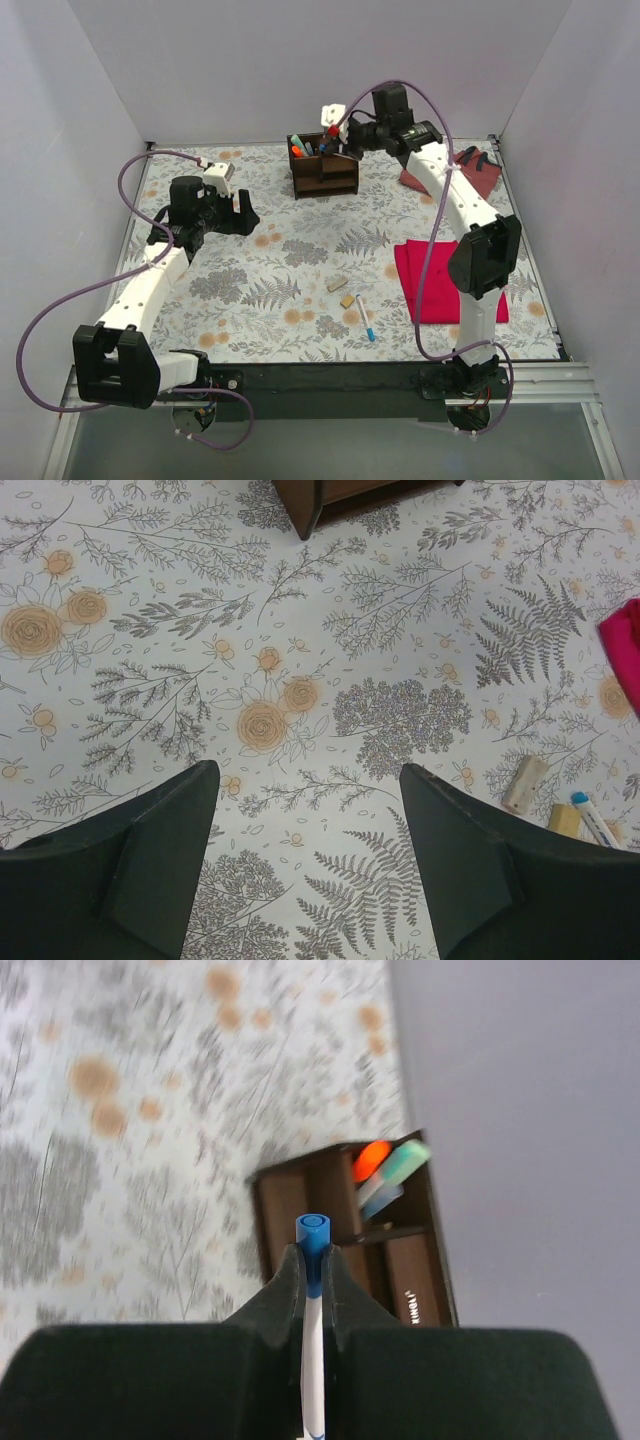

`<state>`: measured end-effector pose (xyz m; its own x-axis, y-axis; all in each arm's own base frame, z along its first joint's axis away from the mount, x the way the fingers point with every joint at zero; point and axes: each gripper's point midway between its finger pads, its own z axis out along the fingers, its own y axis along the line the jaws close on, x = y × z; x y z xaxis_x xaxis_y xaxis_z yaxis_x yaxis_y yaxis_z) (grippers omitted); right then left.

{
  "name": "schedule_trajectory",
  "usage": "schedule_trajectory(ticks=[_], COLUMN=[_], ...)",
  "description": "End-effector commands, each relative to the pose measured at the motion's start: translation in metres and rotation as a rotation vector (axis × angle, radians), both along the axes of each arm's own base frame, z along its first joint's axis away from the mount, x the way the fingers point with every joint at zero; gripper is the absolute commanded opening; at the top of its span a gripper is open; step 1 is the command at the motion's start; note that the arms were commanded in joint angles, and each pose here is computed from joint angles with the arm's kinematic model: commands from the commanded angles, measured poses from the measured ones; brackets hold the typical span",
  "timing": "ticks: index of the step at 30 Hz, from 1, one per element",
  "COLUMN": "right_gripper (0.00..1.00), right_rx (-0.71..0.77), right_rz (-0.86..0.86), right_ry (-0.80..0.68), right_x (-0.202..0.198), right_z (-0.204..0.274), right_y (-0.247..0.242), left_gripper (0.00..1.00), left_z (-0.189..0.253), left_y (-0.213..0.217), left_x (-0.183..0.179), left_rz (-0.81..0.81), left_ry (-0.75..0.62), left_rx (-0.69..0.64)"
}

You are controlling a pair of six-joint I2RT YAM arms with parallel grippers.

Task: Sort the stationery into containers
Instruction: Pick up the pen from the center of the board, then place the pen in the storage box.

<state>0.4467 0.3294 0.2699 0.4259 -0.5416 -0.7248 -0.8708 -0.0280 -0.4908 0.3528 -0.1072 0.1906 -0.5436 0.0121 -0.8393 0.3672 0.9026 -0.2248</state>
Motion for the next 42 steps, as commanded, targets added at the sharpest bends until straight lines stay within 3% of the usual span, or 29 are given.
schedule_trajectory(ticks=[1,2,4,6,7,8,14,28,35,39,41,42], right_gripper=[0.01,0.01,0.01,0.01,0.01,0.01,0.01,0.01,0.01,0.07,0.14,0.23], right_rx=[0.513,0.612,0.704,0.774,0.796,0.859,0.950,0.973,0.943,0.934,0.926,0.922], right_rz=[-0.102,-0.087,-0.112,-0.090,-0.105,-0.072,-0.085,-0.130,-0.149,-0.168,-0.166,-0.170], right_ry=[0.214,0.156,0.253,0.258,0.298,0.275,0.241,0.238,0.150,0.149,0.151,0.156], right_x=[0.024,0.034,0.052,0.063,0.075,0.075,0.107,0.131,0.138,0.141,0.140,0.140], right_z=[0.067,0.093,0.099,0.113,0.098,0.121,0.100,0.037,0.014,0.004,0.000,-0.003], right_y=[0.012,0.014,0.020,0.027,0.032,0.034,0.048,0.057,0.057,0.057,0.057,0.057], left_gripper=[0.73,0.72,0.72,0.71,0.71,0.71,0.70,0.70,0.70,0.70,0.70,0.70], left_z=[0.010,0.005,0.000,-0.007,-0.011,-0.014,-0.024,-0.042,-0.043,-0.042,-0.042,-0.042], left_y=[-0.004,-0.003,-0.003,-0.003,-0.002,-0.002,-0.002,0.002,0.002,0.002,0.002,0.003], left_x=[0.002,0.002,0.002,0.004,0.005,0.006,0.011,0.010,0.015,0.015,0.015,0.015], left_rz=[-0.012,-0.006,0.000,0.002,0.005,0.004,0.008,0.006,0.004,0.000,0.000,0.004], left_ry=[0.005,0.021,0.036,0.057,0.066,0.070,0.099,0.138,0.133,0.128,0.128,0.127], left_rx=[-0.033,-0.036,-0.037,-0.032,-0.026,-0.021,-0.011,0.021,0.029,0.033,0.033,0.033])
